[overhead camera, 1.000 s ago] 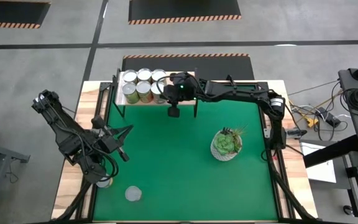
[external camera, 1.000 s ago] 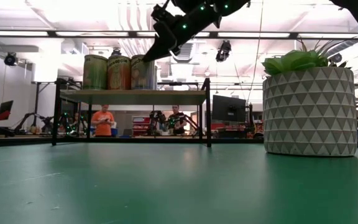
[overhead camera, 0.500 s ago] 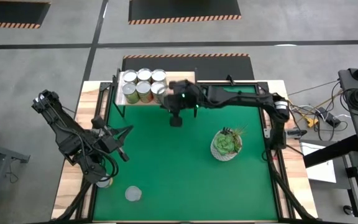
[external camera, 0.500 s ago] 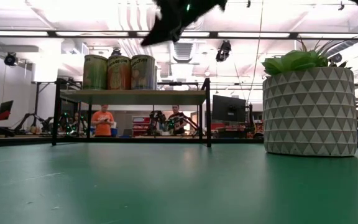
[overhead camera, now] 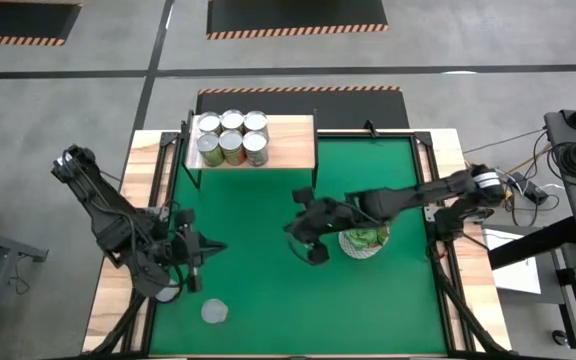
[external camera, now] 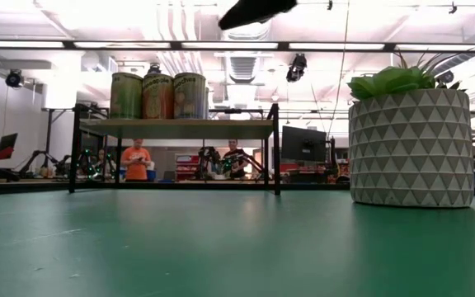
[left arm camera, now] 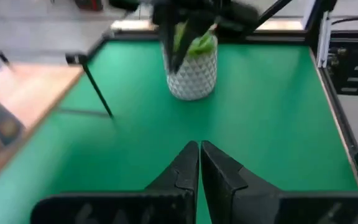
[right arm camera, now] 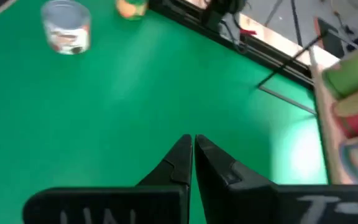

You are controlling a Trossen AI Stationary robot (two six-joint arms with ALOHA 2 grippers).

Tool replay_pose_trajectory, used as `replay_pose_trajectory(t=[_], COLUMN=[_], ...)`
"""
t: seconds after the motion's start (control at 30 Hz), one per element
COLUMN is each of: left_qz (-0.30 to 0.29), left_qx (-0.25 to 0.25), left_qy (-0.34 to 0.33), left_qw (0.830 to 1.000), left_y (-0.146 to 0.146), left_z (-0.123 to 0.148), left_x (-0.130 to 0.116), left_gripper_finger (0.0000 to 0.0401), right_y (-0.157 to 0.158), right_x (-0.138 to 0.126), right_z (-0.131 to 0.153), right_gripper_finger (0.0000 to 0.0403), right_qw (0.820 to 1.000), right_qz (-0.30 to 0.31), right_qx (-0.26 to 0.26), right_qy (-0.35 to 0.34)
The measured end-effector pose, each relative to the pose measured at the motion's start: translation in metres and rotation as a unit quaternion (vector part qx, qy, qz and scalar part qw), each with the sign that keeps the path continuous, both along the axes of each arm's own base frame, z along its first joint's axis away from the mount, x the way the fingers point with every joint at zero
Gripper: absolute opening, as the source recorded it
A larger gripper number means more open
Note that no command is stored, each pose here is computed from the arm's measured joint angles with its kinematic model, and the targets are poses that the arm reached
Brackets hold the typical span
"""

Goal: Pick and place cans onto a shelf
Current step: Put the small canned orange on the shelf

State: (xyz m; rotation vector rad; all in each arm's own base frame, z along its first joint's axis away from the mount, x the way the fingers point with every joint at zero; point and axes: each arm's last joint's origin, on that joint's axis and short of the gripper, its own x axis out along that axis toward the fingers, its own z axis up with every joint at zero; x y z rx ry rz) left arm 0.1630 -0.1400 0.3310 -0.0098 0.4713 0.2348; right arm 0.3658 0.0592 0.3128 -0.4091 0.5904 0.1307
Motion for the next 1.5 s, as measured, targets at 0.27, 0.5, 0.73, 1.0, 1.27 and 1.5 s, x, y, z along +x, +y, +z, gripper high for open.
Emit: replay_pose_trajectory(t=[0.27,0.5,0.73,1.0,1.27,1.5], left_qz=[0.002,0.043,0.145,0.221,0.304,0.275], left_qx=[-0.129,-0.318,-0.409,-0.477,-0.474,-0.47], left_qy=[0.131,0.313,0.39,0.394,0.421,0.425], left_qw=[0.983,0.894,0.812,0.754,0.711,0.723], left_y=[-0.011,-0.019,-0.035,-0.051,-0.053,-0.06], left_z=[-0.033,-0.063,-0.09,-0.108,-0.12,-0.102], left_x=[0.013,0.035,0.047,0.059,0.055,0.057], left_gripper_finger=[0.0,0.0,0.0,0.0031,0.0141,0.022], right_y=[0.013,0.007,0.002,-0.002,-0.003,-0.003], right_x=[-0.041,-0.072,-0.094,-0.107,-0.111,-0.111], right_z=[-0.003,0.011,0.008,0.009,0.01,0.01], right_gripper_finger=[0.0009,0.0009,0.0009,0.0009,0.0009,0.0009], right_qw=[0.994,0.977,0.968,0.966,0.965,0.965], right_qz=[0.006,0.023,0.029,0.028,0.029,0.029], right_qx=[-0.031,-0.053,-0.073,-0.072,-0.075,-0.076], right_qy=[-0.101,-0.207,-0.238,-0.245,-0.249,-0.249])
